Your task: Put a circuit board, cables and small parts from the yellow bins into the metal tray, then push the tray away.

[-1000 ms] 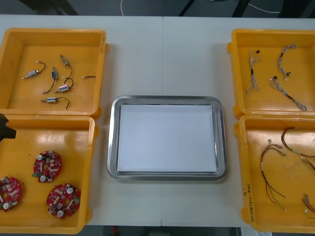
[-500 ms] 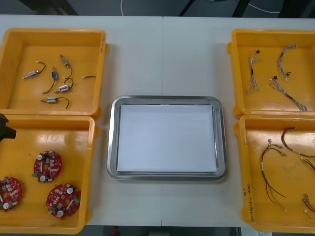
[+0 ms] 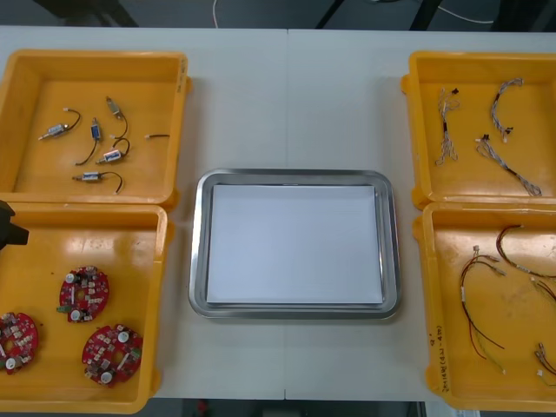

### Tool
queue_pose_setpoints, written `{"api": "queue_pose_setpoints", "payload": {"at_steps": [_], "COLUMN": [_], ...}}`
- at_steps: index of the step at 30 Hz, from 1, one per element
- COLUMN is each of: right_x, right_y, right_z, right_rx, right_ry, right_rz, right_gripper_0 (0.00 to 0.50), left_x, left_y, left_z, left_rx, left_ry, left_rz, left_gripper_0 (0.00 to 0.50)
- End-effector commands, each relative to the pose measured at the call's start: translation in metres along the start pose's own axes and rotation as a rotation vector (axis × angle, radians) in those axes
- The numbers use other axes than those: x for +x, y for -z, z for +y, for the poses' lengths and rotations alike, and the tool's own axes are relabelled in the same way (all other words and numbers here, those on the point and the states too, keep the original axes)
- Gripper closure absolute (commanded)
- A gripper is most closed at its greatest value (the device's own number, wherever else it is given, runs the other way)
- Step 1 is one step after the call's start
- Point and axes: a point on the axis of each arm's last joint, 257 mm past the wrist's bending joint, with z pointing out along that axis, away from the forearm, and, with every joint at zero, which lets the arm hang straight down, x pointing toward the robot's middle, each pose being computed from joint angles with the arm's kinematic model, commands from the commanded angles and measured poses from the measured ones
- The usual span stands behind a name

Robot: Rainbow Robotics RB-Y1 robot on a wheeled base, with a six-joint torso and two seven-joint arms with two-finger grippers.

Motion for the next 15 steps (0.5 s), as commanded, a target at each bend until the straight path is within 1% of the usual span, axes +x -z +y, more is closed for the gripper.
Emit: {"api": "queue_pose_setpoints", "payload": {"at_steps": [1,15], "right_x": [-0.0024,-0.0024], "right_y": [0.0024,0.0024], "right_z": [0.0097,0.0097], "right_rx": [-0.006,-0.006], "right_ry": [0.027,0.027], "right_rz": [-0.014,-0.014], "right_gripper_0": [0.0,0.0], "left_x": [-0.0108,-0.0108], "left_y": [0.0122,0.0122], "left_z": [0.0013,0.0013], "left_rx": [-0.034,-0.034], "left_ry": [-0.091,-0.091], "left_rz": [-0.022,-0.022], "left_gripper_0": [0.0,0.0]}}
